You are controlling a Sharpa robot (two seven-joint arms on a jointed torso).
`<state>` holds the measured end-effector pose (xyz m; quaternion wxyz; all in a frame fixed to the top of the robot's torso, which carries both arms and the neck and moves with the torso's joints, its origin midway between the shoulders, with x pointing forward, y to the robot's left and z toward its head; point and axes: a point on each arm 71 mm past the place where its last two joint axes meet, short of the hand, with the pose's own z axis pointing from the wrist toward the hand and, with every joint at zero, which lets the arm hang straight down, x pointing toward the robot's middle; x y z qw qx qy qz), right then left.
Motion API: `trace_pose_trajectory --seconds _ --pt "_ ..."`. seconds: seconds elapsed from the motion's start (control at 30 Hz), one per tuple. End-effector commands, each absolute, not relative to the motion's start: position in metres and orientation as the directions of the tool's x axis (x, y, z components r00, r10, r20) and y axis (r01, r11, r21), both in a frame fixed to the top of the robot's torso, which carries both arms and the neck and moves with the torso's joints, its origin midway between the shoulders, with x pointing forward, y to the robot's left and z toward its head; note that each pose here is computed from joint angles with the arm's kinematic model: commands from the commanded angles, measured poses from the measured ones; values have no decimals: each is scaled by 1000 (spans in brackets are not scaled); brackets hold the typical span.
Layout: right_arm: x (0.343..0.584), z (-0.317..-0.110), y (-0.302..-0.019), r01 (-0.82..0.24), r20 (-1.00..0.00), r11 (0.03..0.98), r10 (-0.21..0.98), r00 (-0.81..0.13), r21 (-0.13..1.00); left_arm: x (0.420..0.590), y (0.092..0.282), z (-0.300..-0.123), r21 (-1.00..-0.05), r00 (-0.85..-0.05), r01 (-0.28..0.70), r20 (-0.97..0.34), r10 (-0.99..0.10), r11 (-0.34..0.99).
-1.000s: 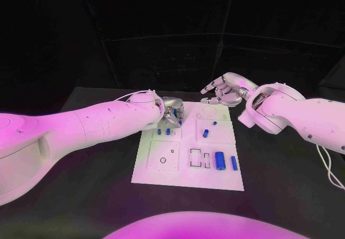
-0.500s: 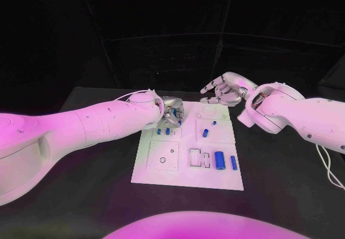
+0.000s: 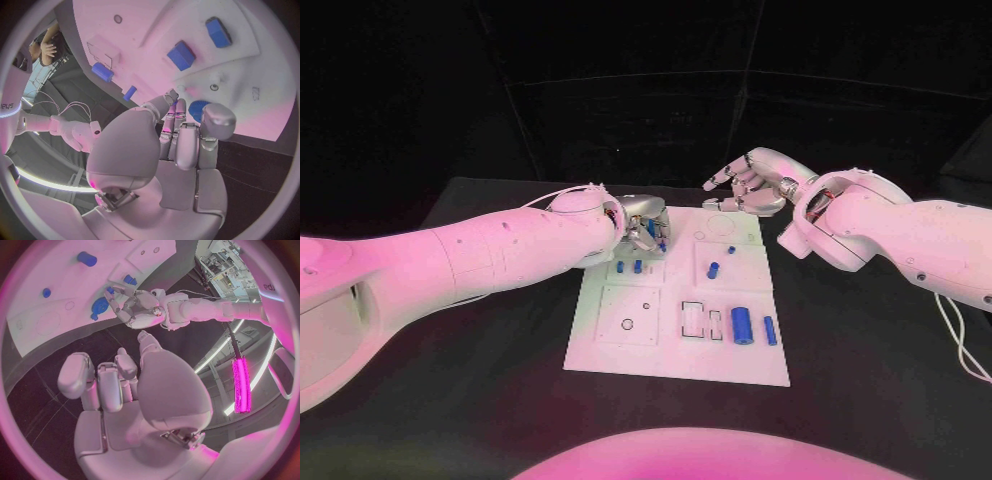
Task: Assemble the parts on the task board
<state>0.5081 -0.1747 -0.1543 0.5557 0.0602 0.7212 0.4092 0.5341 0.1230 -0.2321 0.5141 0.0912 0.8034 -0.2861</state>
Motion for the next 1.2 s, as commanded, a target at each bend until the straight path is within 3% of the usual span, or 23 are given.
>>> trace_pose_trajectory --seconds 0.03,0.67,1.2 --pt "508 -153 -174 -376 -751 652 544 -374 659 534 127 -223 -403 -422 439 -882 -212 803" --pt "508 -153 -177 -372 -752 655 544 -372 658 531 173 -222 -412 -470 348 -854 -223 842" --pt "508 -153 -177 -373 -752 654 544 -373 658 535 178 -229 -396 -499 318 -842 -203 862"
